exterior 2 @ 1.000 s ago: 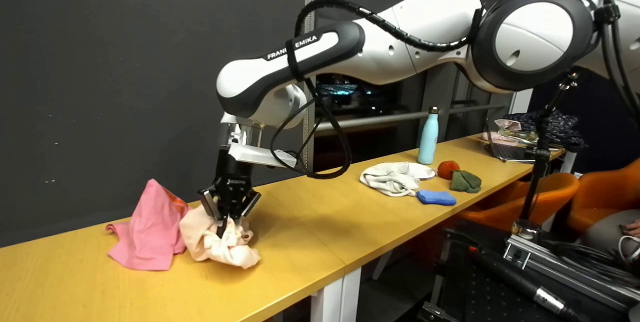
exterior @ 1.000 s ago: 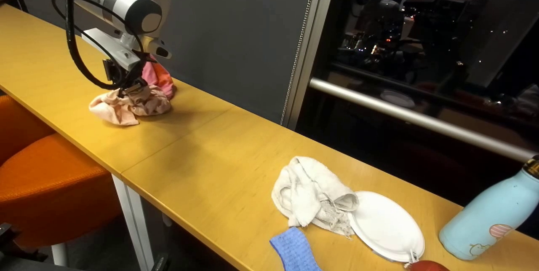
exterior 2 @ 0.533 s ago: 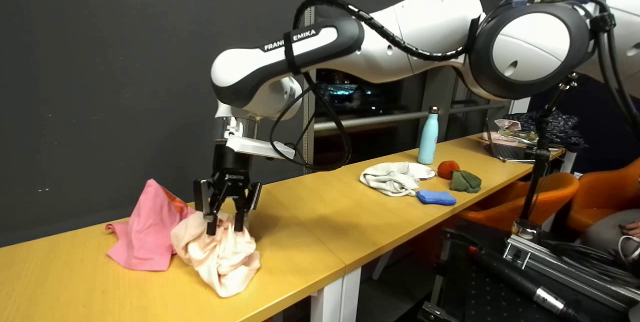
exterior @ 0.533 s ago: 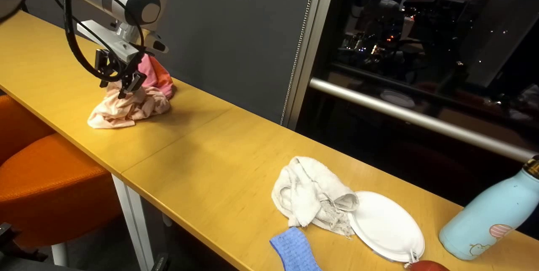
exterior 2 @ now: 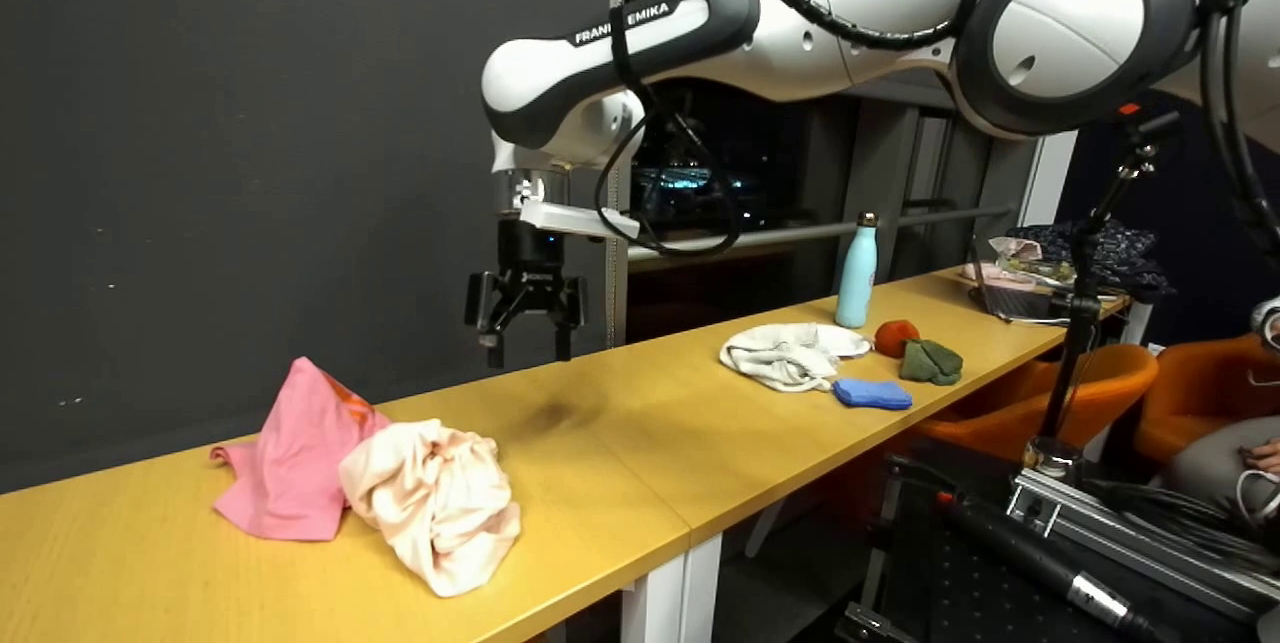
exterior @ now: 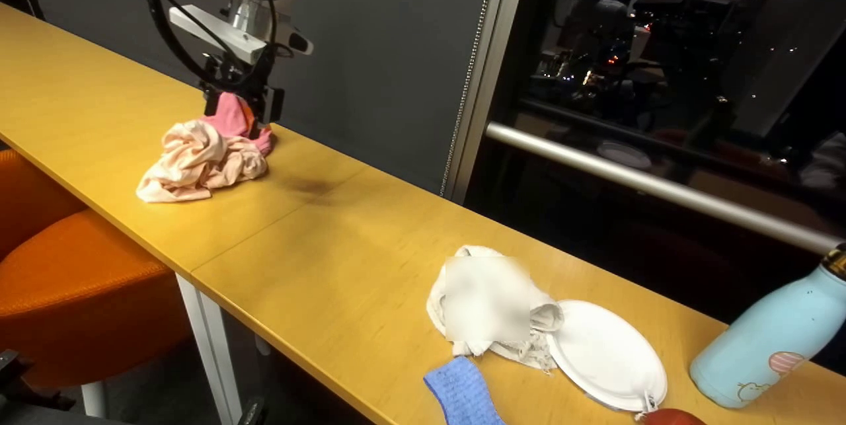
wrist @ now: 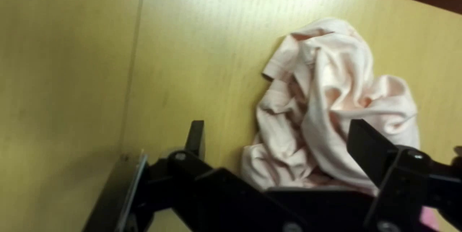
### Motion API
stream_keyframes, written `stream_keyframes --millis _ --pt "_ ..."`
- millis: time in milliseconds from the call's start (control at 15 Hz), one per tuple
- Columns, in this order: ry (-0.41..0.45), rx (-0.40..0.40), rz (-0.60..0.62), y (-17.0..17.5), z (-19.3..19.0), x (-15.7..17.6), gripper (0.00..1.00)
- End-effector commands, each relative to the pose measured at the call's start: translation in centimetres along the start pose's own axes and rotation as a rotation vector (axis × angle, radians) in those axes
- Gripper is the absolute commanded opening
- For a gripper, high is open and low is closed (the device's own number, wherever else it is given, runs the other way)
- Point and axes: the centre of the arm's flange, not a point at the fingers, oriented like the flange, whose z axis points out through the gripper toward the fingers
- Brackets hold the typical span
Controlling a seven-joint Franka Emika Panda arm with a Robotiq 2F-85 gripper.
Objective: Fold the peach t-shirt, move it to the left and then use the white towel to wipe the table
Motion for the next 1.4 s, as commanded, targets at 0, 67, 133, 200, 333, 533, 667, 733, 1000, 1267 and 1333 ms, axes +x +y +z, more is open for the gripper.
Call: stream_keyframes --millis 0,67,133,200,333,533,667,733,1000,1267,1333 --pt "0.019 -0.111 0.096 7.5 -3.6 -4.7 1.00" --pt "0.031 -0.147 0.139 9.7 -4.4 -5.1 1.00" --pt "0.036 -0.170 0.172 11.9 -5.1 -5.7 1.00" --pt "0.047 -0.203 0.213 14.2 -5.3 -6.2 1.00" --pt "0.107 -0.270 0.279 18.8 -5.3 -7.3 1.00" --pt "0.227 -0.349 0.384 24.9 -5.1 -8.8 1.00" --pt "0.287 -0.391 0.472 28.5 -4.1 -9.9 1.00" --pt "0.317 -0.412 0.516 30.2 -3.5 -10.7 1.00" --pt "0.407 -0.465 0.676 36.0 -1.2 -15.2 1.00" --pt "0.448 -0.466 0.782 40.1 2.4 -20.6 1.00" --pt "0.459 -0.465 0.802 40.6 3.4 -21.4 1.00"
